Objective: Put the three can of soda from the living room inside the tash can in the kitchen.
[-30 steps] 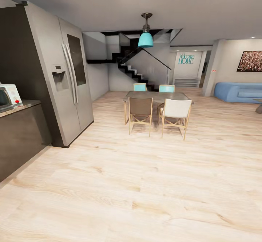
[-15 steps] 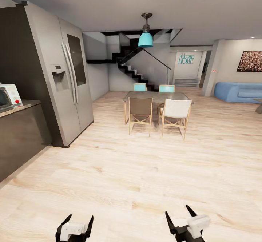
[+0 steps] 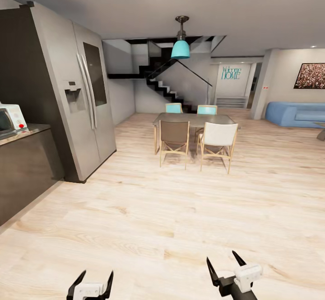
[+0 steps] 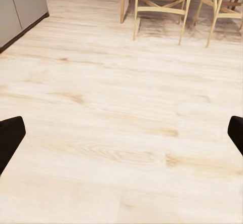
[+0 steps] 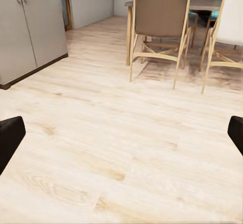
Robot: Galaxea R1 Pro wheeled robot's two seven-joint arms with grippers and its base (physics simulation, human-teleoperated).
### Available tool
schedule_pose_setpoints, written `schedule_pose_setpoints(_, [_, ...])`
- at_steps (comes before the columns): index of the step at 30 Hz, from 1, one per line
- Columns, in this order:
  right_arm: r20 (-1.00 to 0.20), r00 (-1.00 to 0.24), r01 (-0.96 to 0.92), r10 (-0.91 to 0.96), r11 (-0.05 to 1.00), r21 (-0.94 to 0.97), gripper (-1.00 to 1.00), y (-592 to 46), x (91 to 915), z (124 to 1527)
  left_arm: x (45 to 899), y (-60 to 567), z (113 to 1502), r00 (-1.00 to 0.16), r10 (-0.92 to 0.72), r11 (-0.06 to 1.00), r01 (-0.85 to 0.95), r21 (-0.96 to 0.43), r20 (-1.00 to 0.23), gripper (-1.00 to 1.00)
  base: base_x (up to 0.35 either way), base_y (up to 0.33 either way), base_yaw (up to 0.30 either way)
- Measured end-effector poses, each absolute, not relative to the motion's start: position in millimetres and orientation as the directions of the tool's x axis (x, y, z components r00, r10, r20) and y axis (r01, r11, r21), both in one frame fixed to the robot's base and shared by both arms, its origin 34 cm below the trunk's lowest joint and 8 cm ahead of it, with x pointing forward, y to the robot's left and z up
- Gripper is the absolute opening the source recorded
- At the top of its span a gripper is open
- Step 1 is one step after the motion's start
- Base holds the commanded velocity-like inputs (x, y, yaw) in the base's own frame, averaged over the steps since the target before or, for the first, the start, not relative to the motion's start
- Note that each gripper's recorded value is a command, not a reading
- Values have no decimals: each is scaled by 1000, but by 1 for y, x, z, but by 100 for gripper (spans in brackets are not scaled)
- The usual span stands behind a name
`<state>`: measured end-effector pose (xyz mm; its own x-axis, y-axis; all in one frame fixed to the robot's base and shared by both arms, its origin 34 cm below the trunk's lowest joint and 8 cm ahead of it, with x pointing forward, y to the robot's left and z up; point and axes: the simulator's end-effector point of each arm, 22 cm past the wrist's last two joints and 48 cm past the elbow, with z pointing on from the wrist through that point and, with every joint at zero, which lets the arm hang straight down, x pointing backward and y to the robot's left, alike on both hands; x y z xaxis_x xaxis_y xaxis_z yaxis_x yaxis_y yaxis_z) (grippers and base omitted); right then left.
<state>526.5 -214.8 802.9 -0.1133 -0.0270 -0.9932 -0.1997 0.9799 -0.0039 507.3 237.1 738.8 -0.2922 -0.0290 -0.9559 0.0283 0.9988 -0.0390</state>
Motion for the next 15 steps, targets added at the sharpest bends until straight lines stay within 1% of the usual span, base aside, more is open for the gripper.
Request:
schedule_pose_setpoints(7, [-988,-151,-190,-27,982,2,100,-221,522,785,509,235,747,-260,-32,999,32,-41,-965,100,0,0,0])
schedule_pose_setpoints(10, [-982,-185,-187,-26,982,9,100,-221,517,770,508,234,743,-268,-28,999,36,-39,-963,100,0,0,0])
schedule_pose_setpoints(15, [-978,-207,-190,-25,982,15,100,-218,514,760,501,236,728,-300,-30,999,30,-41,-954,100,0,0,0])
